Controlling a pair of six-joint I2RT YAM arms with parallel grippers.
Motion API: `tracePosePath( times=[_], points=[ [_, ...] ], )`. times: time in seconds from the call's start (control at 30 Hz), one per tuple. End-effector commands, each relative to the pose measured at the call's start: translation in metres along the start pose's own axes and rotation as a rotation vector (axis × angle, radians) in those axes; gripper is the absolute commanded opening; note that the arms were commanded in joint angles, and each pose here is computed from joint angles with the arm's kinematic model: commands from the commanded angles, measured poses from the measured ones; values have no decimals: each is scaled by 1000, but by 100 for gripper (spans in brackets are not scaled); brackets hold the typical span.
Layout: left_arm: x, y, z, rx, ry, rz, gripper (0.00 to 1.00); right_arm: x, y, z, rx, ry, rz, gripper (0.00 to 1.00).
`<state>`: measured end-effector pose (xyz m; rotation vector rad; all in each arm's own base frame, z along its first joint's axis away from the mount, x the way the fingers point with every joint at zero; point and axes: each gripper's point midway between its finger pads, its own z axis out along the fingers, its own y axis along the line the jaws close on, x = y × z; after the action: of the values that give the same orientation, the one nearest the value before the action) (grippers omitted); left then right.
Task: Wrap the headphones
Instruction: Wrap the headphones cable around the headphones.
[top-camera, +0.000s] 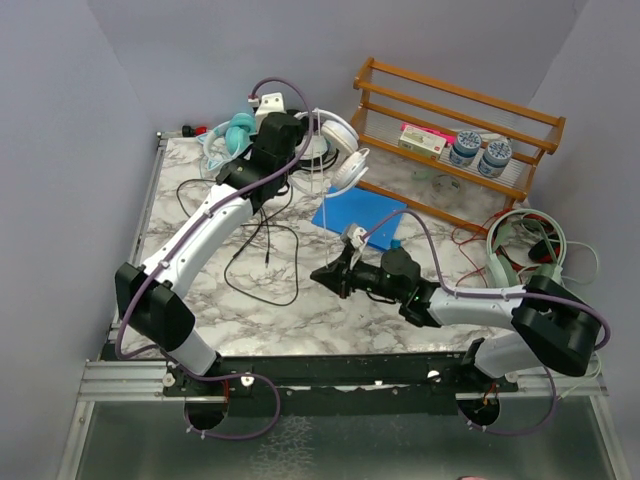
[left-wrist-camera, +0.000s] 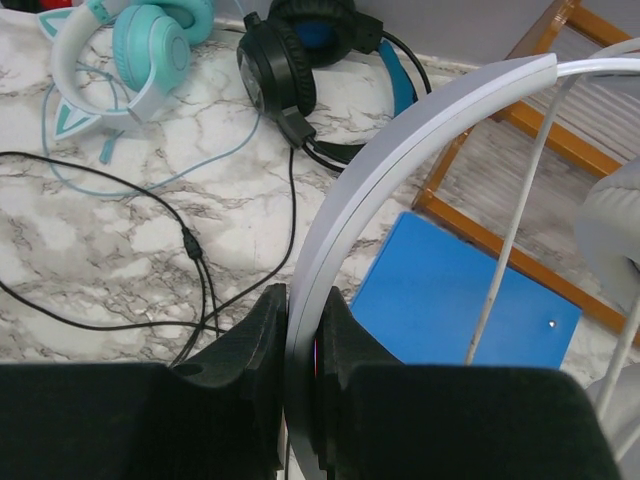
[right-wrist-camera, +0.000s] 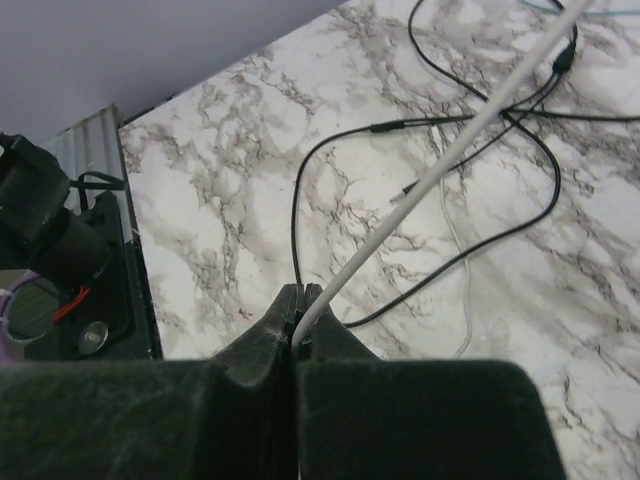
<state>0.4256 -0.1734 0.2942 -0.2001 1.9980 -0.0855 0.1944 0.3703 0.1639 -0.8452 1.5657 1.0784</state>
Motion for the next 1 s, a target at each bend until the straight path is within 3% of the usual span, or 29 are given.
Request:
tracePosePath(
  times=[0.0,0.37,0.53,0.6,0.8,0.97],
  points=[
    [-46,-27,-27,165,-80,-129,0,11,-10,-10,64,-30,93,1],
    [-47,-57,-71,479,41,-278,0,8,-63,-25,-83,-154,411,1],
    [-51,-80,-90,697,108,-313,0,17,-85,-34,-224,-163,577,0],
    [-53,-88,-101,792,116,-284,0,22,-98,-31,-241,-138,635,0],
    [-35,-104,-129,1010,165,-128,0,2,-129,-34,-147,-191,562,0],
    [-13,-116,-171,1305,237,21,0,-16,-158,-38,-80,-213,546,2]
  ],
)
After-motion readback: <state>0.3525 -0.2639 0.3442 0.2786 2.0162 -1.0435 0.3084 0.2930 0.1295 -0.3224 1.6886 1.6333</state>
